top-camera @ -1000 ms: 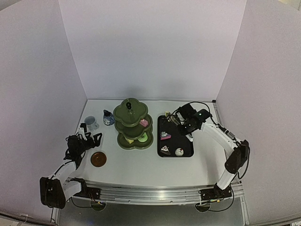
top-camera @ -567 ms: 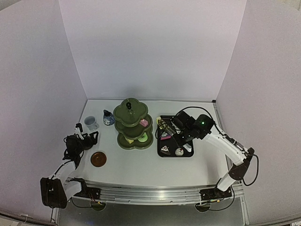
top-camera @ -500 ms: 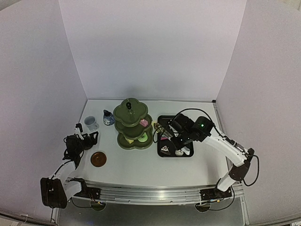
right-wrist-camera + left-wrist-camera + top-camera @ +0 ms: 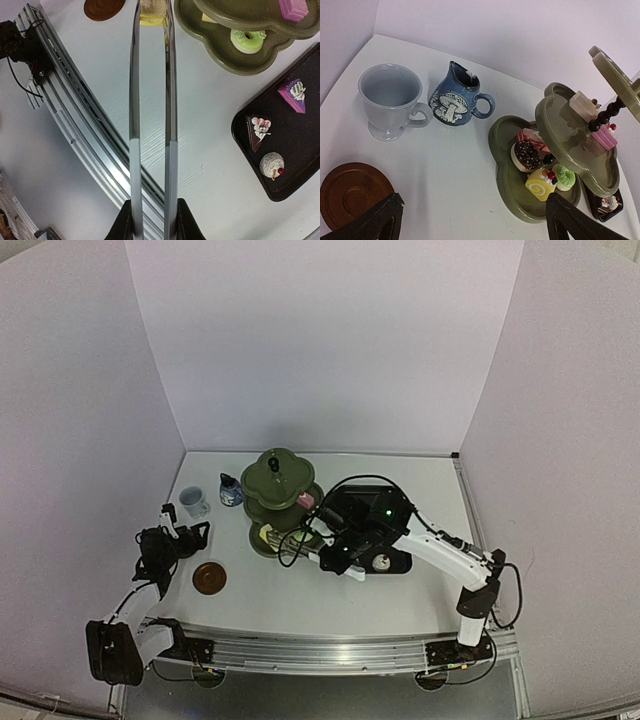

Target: Serve the afternoon tea

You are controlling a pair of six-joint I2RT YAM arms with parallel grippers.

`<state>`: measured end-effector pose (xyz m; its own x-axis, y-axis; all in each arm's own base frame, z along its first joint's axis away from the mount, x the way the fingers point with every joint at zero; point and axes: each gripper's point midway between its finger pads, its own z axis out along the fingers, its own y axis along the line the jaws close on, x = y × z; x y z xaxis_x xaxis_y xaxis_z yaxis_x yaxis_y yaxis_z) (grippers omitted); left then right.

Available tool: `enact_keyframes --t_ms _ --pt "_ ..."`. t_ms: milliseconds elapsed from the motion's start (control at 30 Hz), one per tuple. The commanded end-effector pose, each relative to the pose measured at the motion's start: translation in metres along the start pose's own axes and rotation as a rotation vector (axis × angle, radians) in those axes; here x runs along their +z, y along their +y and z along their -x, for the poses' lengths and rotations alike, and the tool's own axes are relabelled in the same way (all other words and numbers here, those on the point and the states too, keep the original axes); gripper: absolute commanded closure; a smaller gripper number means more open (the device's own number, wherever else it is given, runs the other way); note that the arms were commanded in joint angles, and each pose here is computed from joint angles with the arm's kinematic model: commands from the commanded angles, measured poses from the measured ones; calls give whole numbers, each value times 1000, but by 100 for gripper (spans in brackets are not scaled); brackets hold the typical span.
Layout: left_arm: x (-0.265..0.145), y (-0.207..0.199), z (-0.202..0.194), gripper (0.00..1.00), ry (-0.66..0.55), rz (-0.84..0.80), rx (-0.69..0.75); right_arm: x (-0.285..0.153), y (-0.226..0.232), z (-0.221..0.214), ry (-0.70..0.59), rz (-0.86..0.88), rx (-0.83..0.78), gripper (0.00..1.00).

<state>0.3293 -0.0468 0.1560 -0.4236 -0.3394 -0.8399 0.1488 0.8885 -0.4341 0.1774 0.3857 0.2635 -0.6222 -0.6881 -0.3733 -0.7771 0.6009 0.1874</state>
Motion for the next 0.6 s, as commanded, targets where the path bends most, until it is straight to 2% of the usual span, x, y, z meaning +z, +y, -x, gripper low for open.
enact_keyframes --t_ms 0,267,567 --pt "-7 -7 20 0 -62 -19 38 12 -7 22 -20 -63 -111 100" --pt "-11 -7 19 0 -75 -20 41 38 -29 83 -181 -234 -161 100" --pt "-12 -7 18 0 -81 -20 41 70 -58 112 -207 -421 -205 100"
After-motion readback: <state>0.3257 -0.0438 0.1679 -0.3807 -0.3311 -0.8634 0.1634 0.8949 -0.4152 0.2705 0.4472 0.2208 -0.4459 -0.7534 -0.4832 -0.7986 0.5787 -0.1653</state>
